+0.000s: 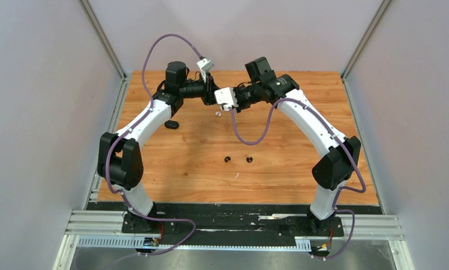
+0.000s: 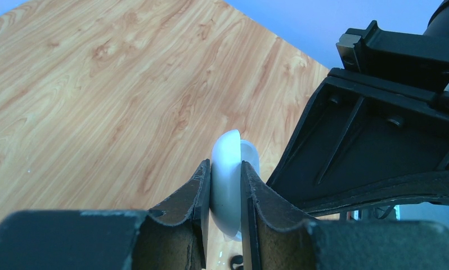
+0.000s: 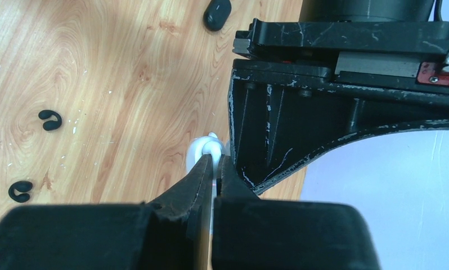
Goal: Insert the wireless bluetooth earbuds into the charging case
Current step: Insert the left earbud into the left side groove of the charging case.
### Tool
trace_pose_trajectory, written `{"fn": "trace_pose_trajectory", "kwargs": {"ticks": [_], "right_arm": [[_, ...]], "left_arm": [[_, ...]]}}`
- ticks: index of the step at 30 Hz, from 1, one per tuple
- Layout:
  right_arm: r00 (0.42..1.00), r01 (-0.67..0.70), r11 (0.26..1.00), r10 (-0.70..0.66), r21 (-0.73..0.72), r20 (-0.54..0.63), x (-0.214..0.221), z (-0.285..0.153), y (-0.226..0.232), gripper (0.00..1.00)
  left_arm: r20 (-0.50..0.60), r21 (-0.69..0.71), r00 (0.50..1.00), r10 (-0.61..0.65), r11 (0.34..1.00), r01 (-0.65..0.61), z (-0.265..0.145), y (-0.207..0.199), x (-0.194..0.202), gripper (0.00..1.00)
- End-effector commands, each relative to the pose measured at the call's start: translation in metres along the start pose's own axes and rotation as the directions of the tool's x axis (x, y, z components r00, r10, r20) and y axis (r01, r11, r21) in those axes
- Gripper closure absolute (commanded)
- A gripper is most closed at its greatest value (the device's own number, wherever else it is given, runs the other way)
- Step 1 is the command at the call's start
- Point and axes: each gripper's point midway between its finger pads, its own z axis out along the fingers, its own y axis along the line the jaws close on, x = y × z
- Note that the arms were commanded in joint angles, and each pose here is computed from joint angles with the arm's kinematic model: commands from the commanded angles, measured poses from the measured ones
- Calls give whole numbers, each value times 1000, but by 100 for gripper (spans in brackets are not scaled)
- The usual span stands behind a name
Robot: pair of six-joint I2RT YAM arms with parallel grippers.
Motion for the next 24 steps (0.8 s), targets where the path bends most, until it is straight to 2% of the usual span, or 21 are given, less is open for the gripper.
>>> {"fn": "trace_pose_trajectory", "kwargs": {"ticks": [1, 12, 15, 18, 24], "right_arm": [[999, 37, 999, -37, -3, -38, 2, -2, -1, 100], [999, 10, 999, -12, -50, -39, 0, 2, 10, 99], [999, -10, 998, 7, -68, -45, 2, 4, 14, 94], [999, -19, 998, 16, -55, -46, 4, 7, 12, 80], [999, -9, 1000, 10, 28, -43, -8, 0, -7, 78]], "left_arm": [[37, 37, 998, 59, 998, -60, -2, -14, -17, 100], [30, 32, 997, 69, 997, -70, 0, -16, -17, 100], [37, 38, 997, 70, 997, -72, 1, -18, -19, 100], [39, 42, 997, 65, 997, -67, 1, -19, -19, 100], [36, 41, 997, 64, 997, -65, 1, -19, -17, 100]]}}
